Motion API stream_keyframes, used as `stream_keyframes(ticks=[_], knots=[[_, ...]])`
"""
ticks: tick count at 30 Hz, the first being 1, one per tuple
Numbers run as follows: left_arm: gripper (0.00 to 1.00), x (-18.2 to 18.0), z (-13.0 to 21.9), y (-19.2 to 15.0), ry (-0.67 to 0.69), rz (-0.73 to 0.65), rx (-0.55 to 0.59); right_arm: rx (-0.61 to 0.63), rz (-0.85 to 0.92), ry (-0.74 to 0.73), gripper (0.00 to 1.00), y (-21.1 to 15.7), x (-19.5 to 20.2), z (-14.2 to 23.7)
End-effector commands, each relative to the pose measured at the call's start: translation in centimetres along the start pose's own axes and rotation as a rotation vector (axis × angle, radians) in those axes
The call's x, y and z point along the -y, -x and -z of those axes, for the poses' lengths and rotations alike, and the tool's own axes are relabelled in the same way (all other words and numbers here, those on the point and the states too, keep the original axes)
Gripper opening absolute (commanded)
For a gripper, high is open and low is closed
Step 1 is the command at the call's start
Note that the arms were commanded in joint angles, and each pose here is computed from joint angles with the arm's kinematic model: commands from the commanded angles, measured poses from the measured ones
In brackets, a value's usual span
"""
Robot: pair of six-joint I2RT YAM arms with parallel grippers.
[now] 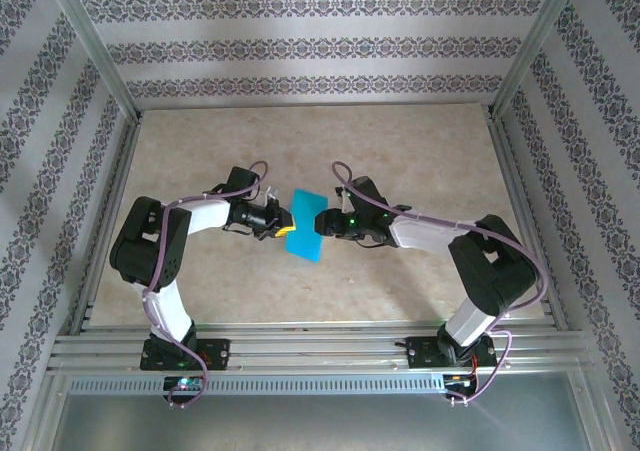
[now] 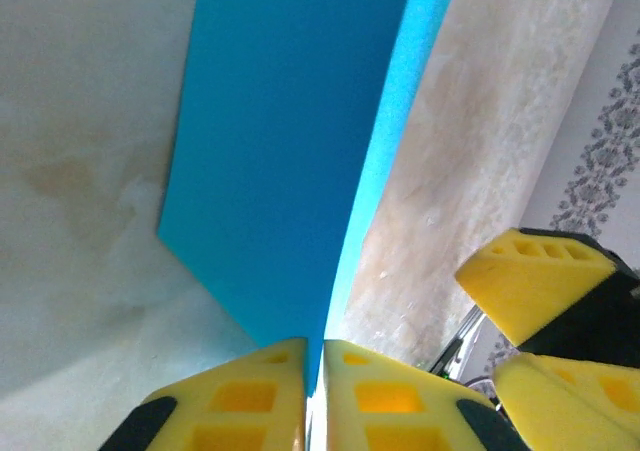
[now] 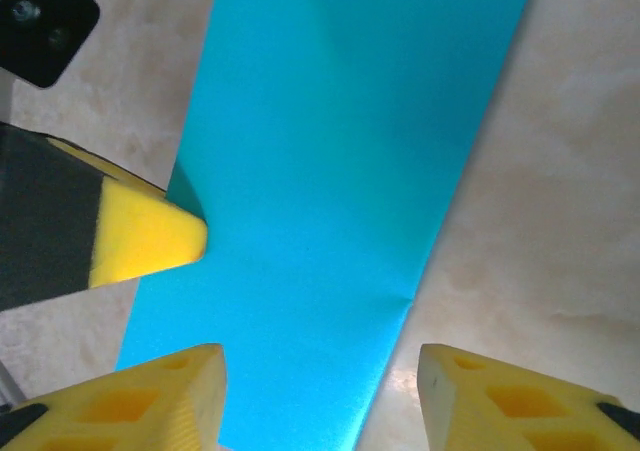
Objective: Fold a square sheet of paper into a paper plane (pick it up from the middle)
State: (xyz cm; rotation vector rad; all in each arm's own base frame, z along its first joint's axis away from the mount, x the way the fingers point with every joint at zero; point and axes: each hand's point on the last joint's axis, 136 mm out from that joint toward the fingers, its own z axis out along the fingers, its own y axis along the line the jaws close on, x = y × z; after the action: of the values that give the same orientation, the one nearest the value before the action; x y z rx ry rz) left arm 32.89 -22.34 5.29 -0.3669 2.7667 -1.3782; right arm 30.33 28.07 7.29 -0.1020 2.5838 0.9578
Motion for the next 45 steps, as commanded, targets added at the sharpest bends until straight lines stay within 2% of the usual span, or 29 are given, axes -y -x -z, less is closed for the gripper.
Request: stream_keyframes(ticks=[1,4,8,14,20,26,34,39,45], knots=[[0.09,1.0,0.7,0.0,0.006,0.019,0.069,0.090,0.189,-0.033,0.61,1.2,0.3,1.4],[0.08,0.9,0.7,-0.3,0.048,0.058,0.109,0.144,0.329,-0.058,0.68,1.6,0.1,2.2],[0.07,1.4,0.2,-0.6,0.073,0.119,0.166,0.184,0.554,-0.073,0.68,1.3,-1.1,2.6],[0.07,2.2,-0.3,-0.4,0.088,0.203,0.246,0.230,0.807,0.030,0.68,-1.0,-3.4,2.2],[0.08,2.1,-0.1,0.3,0.081,0.284,0.328,0.232,0.947,0.058,0.72,-3.1,-4.5,1.6],[0.08,2.1,-0.7,0.4,0.068,0.315,0.317,0.209,1.052,0.026,0.72,-4.3,-5.0,0.1],[0.09,2.0,-1.0,0.3,0.057,0.330,0.303,0.214,1.130,-0.070,0.60,-3.0,-4.7,-1.7],[0.09,1.8,-1.2,0.1,0.064,0.332,0.294,0.253,1.146,-0.165,0.49,-1.4,-3.9,-2.2],[0.09,1.6,-1.2,0.0,0.073,0.334,0.289,0.262,1.150,-0.145,0.34,-1.5,-4.3,-2.1]])
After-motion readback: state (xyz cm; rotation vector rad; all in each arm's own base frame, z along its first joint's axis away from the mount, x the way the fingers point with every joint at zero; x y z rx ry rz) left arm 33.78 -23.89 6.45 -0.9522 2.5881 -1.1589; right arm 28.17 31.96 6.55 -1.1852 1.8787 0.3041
